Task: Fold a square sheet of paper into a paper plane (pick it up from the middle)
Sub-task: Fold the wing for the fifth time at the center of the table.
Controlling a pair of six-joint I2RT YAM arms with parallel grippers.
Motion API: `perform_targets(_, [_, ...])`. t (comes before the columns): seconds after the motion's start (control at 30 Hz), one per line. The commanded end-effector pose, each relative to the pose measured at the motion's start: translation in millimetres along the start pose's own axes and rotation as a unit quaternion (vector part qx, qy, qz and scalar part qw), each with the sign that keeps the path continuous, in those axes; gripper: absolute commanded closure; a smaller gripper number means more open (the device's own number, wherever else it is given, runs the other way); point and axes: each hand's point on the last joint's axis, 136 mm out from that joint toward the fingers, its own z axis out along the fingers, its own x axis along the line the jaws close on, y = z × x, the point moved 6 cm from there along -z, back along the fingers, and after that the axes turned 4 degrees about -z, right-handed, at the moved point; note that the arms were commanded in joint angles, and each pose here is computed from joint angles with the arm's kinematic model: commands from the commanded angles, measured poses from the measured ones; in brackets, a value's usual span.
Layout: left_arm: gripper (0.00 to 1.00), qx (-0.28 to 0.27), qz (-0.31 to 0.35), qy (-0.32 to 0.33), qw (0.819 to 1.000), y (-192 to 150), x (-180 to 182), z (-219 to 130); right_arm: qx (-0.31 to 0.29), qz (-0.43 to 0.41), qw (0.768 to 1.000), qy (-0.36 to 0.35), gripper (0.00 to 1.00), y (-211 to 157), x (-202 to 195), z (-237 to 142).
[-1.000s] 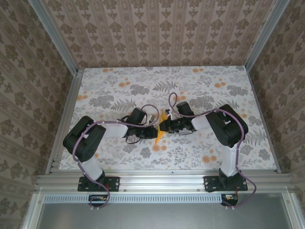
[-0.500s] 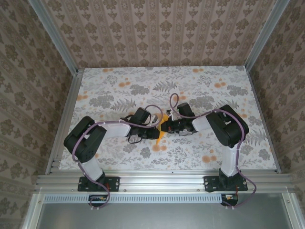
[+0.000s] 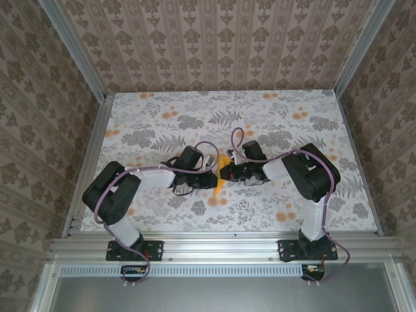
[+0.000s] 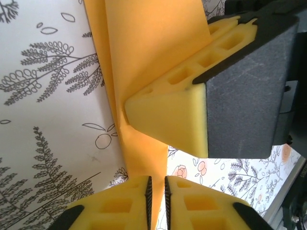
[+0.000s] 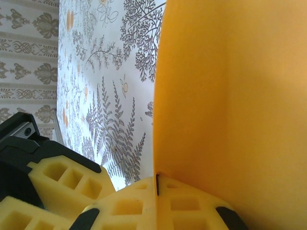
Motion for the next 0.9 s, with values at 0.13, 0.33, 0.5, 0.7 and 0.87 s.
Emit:
perform_targets(0.13, [0.89,0.014,-0.022,-0.037,0.999,-7,2,6,0.004,0.023,0.998,-0.059,1.0,-14,-26,-3])
perform_targets(0.33, [0.89,0.025,-0.023,-0.034,0.999,-9,7,13,0.005,0.027,0.998,-0.06,1.0,-15,-27,-2])
perform_targets(0.5, [0.88,0.027,-0.025,-0.035,0.999,-10,10,17,0.006,0.031,0.998,-0.061,1.0,-16,-29,-1])
perform_targets(0.7, [0.88,0.027,-0.024,-0.038,0.999,-10,10,19,0.006,0.034,0.997,-0.062,1.0,-17,-30,-1])
perform_targets(0.87, [0.88,0.028,-0.023,-0.042,0.998,-10,10,21,0.004,0.035,0.997,-0.067,1.0,-18,-32,-2])
